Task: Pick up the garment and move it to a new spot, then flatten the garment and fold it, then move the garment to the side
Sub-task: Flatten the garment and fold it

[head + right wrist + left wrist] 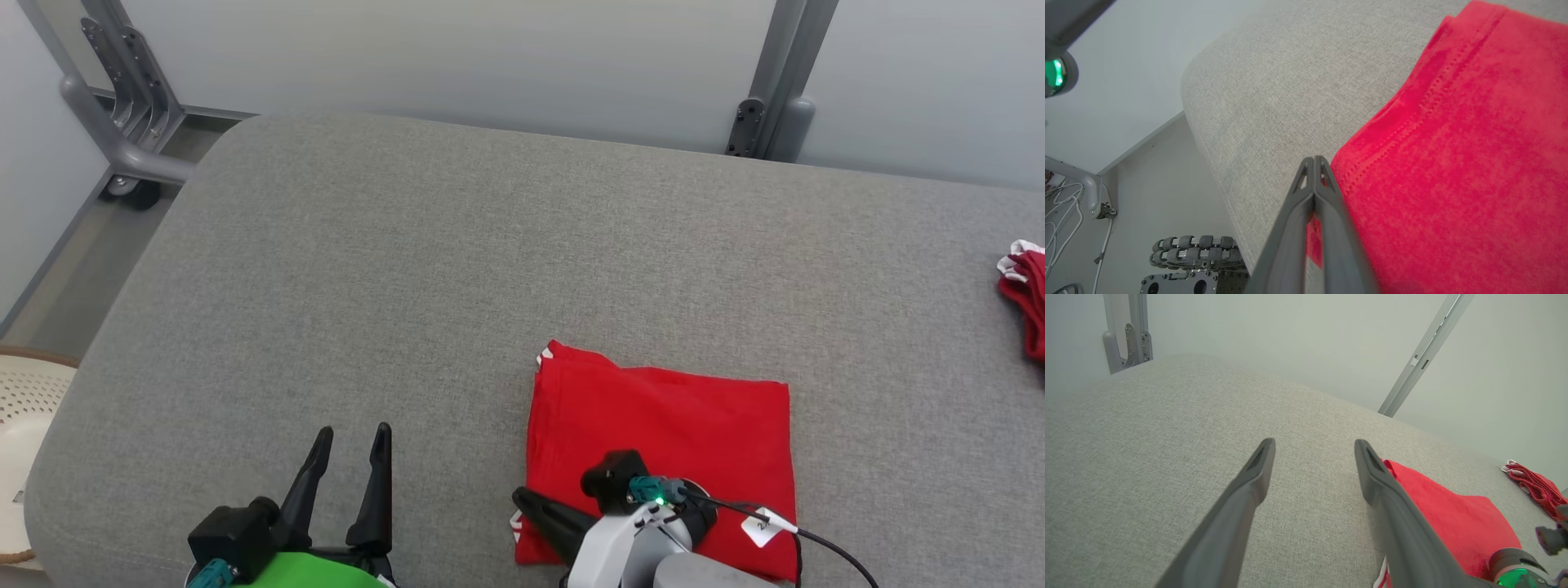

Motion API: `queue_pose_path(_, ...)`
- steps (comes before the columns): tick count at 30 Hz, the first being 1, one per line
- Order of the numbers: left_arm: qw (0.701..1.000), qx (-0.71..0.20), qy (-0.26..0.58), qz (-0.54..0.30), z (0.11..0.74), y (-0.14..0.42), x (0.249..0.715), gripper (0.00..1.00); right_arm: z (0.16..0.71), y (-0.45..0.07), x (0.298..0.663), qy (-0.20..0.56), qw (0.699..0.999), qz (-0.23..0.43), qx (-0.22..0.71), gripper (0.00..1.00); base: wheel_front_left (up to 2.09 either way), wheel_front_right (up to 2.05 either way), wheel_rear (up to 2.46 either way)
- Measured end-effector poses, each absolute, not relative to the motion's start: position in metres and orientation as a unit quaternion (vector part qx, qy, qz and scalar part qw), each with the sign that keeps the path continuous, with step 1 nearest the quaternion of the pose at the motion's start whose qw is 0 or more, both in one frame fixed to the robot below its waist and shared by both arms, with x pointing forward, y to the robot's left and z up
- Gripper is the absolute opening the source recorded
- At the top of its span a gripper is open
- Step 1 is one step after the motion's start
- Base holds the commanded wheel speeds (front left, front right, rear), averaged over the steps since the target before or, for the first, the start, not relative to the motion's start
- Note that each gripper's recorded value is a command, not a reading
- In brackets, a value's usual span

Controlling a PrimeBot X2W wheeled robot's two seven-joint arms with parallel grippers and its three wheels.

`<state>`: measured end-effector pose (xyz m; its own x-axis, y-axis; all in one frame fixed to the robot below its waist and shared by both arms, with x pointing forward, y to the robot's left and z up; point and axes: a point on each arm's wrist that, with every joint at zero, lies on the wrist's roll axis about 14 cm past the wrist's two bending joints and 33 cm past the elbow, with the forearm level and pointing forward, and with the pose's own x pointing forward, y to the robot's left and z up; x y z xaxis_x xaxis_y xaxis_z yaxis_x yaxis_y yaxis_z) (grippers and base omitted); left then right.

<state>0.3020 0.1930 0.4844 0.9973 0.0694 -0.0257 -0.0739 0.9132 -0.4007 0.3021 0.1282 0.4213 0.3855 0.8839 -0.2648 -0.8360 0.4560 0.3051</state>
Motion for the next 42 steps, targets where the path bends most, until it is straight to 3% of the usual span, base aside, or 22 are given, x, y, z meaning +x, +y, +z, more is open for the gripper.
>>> queue_pose_path(5,0.979,-0.203,0.002,0.031,0.487,0.192,0.306,1.00,0.442,0.122,0.329,0.158,0.852,0.493,0.075,0.00,0.00,0.00,0.00)
queue_pose_path(10,0.980,-0.196,-0.001,0.013,0.491,0.185,0.313,1.00,0.488,0.094,0.379,0.078,0.895,0.427,0.107,0.00,0.00,0.00,0.00)
queue_pose_path(11,0.981,-0.194,-0.004,0.007,0.494,0.184,0.316,1.00,0.495,0.083,0.388,0.062,0.903,0.410,0.108,0.05,0.00,0.00,0.00)
queue_pose_path(13,0.982,-0.189,-0.013,-0.004,0.500,0.180,0.324,1.00,0.503,0.060,0.397,0.037,0.920,0.375,0.110,0.36,0.00,0.00,0.00)
queue_pose_path(14,0.982,-0.188,-0.016,-0.008,0.502,0.178,0.327,1.00,0.506,0.049,0.400,0.028,0.926,0.359,0.110,0.59,0.00,0.00,0.00)
queue_pose_path(15,0.982,-0.186,-0.017,-0.012,0.504,0.177,0.329,1.00,0.508,0.037,0.403,0.018,0.933,0.341,0.109,1.00,0.00,0.00,0.00)
queue_pose_path(22,0.983,-0.177,-0.022,-0.039,0.508,0.161,0.343,1.00,0.517,-0.051,0.405,-0.031,0.972,0.215,0.092,1.00,0.00,0.00,0.00)
queue_pose_path(29,0.983,-0.176,-0.021,-0.050,0.508,0.151,0.352,1.00,0.524,-0.109,0.390,-0.057,0.986,0.132,0.083,1.00,0.00,0.00,0.00)
queue_pose_path(42,0.986,-0.163,-0.013,-0.028,0.497,0.159,0.344,1.00,0.530,-0.142,0.375,-0.072,0.989,0.085,0.093,1.00,0.00,0.00,0.00)
